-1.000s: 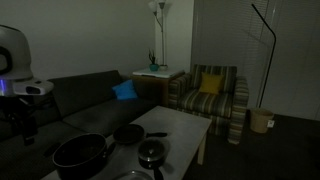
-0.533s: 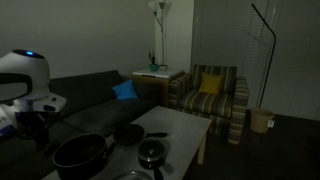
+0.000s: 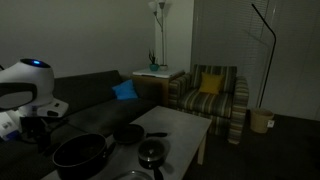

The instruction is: Take the wooden spoon and place it in the the black pot

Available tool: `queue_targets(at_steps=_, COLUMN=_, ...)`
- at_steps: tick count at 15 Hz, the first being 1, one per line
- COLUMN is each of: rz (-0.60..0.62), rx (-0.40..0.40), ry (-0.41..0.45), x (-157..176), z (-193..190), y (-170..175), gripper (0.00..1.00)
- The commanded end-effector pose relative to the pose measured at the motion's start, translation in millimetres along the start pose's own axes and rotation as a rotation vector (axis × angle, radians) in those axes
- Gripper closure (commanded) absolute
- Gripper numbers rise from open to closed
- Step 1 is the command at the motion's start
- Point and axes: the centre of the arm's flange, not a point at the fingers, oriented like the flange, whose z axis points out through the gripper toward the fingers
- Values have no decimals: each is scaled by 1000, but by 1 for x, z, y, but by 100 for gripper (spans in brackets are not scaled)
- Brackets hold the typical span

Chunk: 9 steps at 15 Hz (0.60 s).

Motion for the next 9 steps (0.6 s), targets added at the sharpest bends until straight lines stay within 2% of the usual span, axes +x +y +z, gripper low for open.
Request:
queue_targets(at_steps=1, rz=20, rx=17, ry=-36, x=6, z=14, y=2, gripper=0)
queue_targets(at_steps=5, rz=65, rx=13, ry=-154, x=17, z=65, y=9, gripper=0)
queue_targets(at_steps=9, rz=126, rx=15, ry=-227, x=20, z=115, y=19, gripper=0)
